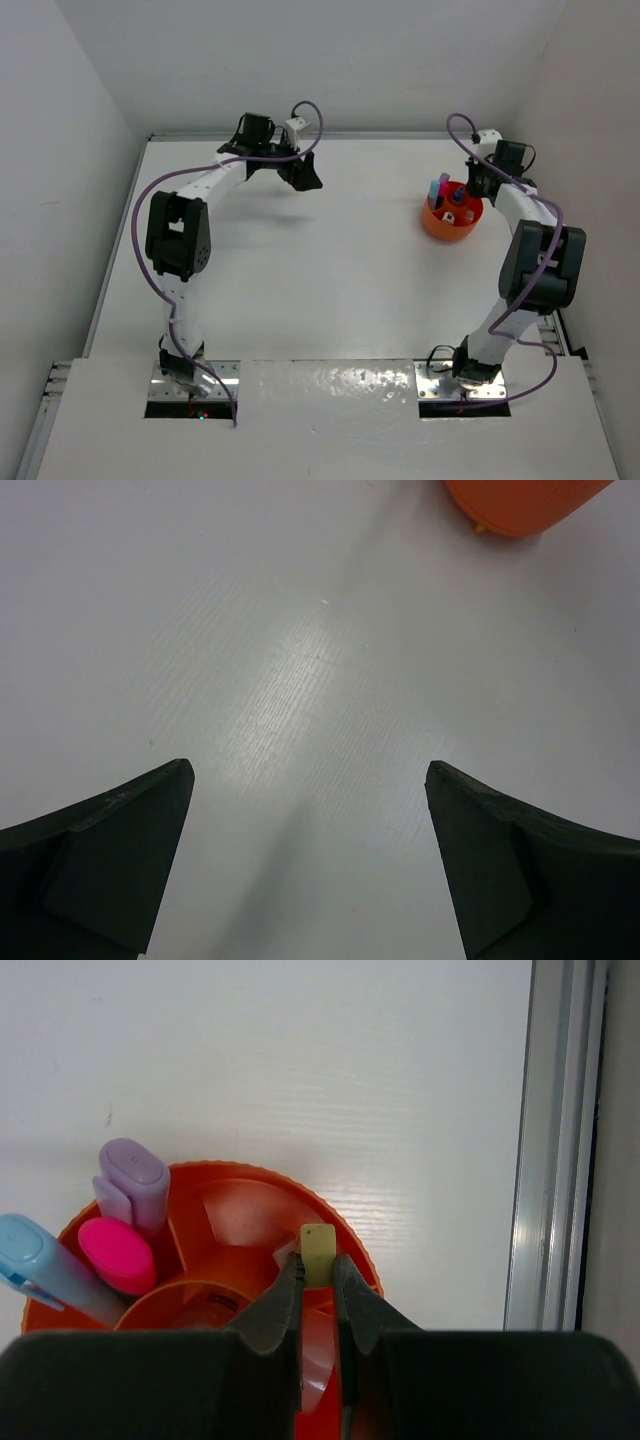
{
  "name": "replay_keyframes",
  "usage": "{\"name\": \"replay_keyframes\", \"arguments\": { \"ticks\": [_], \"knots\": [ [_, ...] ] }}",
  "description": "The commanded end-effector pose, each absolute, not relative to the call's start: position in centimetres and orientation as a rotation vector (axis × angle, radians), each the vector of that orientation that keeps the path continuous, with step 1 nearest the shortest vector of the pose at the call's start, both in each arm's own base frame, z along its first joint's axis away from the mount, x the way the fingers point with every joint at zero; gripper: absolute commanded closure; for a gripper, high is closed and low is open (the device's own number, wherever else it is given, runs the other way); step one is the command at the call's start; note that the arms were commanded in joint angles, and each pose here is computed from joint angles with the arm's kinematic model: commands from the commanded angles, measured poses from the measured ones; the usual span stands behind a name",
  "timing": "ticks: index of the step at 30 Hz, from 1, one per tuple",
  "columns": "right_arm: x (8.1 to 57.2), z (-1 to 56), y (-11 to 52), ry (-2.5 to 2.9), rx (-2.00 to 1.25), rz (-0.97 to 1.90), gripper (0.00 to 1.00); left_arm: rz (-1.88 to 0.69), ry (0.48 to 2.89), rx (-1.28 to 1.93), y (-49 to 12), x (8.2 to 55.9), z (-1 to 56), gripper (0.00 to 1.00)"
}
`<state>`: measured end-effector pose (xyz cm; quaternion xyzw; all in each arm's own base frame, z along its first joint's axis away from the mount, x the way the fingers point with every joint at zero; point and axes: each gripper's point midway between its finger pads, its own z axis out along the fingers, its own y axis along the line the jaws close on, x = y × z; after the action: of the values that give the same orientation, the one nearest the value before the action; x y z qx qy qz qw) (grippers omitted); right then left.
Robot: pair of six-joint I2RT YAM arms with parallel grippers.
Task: Sort the stationery into containers
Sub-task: Place the stationery in the storage box.
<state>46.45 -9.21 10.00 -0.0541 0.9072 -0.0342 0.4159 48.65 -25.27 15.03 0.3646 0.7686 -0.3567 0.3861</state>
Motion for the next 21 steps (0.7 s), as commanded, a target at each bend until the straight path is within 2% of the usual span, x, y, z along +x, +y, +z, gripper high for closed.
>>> {"name": "replay_keyframes", "arguments": {
  "ticks": [1,9,15,18,21],
  "knots": [
    [48.6,12.2,-10.1,2.183,-0.118,-0.115,0.98,-0.875,1.860,0.930,-25.2,48.9,19.5,0.00],
    [49.6,13.0,-9.6,2.127,-0.060,-0.064,0.97,-0.870,1.861,0.935,-25.1,48.7,19.6,0.00],
    [49.1,11.3,-9.4,2.166,-0.036,-0.042,0.94,-0.863,1.855,0.932,-25.1,48.9,19.8,0.00],
    [48.4,10.8,-9.2,2.177,-0.033,-0.034,0.91,-0.859,1.849,0.931,-25.1,49.0,20.0,0.00],
    [48.2,11.2,-9.2,2.172,-0.031,-0.034,0.83,-0.860,1.847,0.932,-25.1,49.1,19.9,0.00]
  ]
}}
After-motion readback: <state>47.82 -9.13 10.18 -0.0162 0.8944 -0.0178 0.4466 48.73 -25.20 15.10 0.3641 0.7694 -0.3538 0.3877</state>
